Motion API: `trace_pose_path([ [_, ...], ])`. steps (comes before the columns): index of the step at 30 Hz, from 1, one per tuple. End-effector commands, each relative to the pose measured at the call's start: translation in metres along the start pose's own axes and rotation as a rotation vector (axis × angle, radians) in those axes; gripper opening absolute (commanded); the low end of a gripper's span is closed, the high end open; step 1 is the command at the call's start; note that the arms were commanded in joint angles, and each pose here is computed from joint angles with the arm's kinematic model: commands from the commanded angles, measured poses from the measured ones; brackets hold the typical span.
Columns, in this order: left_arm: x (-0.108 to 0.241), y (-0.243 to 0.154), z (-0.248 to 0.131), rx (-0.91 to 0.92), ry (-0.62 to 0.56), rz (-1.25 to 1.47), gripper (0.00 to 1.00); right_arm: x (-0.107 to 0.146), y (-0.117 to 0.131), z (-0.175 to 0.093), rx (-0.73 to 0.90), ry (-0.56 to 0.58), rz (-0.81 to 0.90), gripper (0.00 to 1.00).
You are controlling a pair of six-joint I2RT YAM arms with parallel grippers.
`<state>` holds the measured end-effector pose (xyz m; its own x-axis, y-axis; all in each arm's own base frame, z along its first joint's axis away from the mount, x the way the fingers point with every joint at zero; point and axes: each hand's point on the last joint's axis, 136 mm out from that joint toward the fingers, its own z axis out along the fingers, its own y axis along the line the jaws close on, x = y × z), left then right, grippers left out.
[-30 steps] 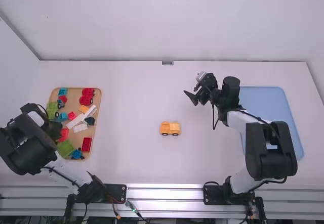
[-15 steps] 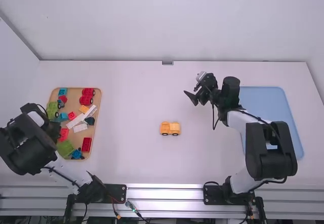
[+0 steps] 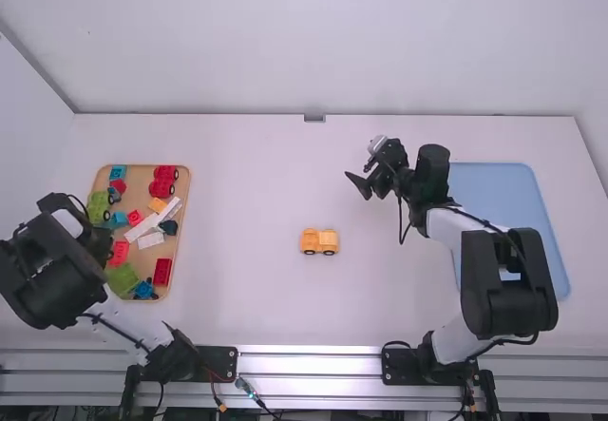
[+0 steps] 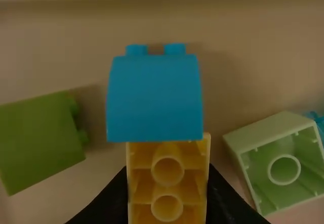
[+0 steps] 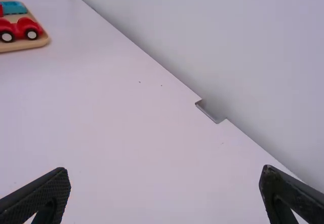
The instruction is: Assemble lego blocks to make yellow taxi
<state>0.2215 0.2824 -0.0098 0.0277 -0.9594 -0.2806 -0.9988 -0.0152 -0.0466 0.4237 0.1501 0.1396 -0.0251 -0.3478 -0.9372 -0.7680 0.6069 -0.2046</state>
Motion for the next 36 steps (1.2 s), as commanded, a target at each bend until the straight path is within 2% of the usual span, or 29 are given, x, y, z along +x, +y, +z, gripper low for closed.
trace_pose_path([
  [1,0.007,0.011,0.006,-0.032,0.027,-0.009,0.25,-0.02,-0.007,-0.003,0.013,-0.037,-0.027,0.99],
  [3,0.008,0.011,0.006,-0.035,0.029,-0.009,0.28,-0.02,-0.007,-0.003,0.011,-0.038,-0.027,0.99],
  [8,0.01,0.01,0.006,-0.029,0.038,-0.008,0.57,-0.02,-0.007,-0.003,0.011,-0.038,-0.027,0.99],
  [10,0.012,0.006,0.006,-0.006,0.055,0.007,0.5,-0.02,-0.007,-0.003,0.011,-0.038,-0.027,0.99],
  [15,0.011,0.002,0.006,0.013,0.05,0.029,0.47,-0.02,-0.007,-0.003,0.011,-0.038,-0.027,0.99],
  [24,0.011,0.002,0.006,0.013,0.051,0.03,0.29,-0.02,-0.007,-0.003,0.011,-0.038,-0.026,0.99],
  [33,-0.002,-0.004,-0.01,0.023,0.026,0.037,0.27,-0.02,-0.007,-0.003,0.012,-0.04,-0.001,0.99],
  [36,-0.013,-0.009,-0.032,0.06,-0.013,0.029,0.21,-0.022,-0.008,-0.003,0.013,-0.045,0.028,0.99],
])
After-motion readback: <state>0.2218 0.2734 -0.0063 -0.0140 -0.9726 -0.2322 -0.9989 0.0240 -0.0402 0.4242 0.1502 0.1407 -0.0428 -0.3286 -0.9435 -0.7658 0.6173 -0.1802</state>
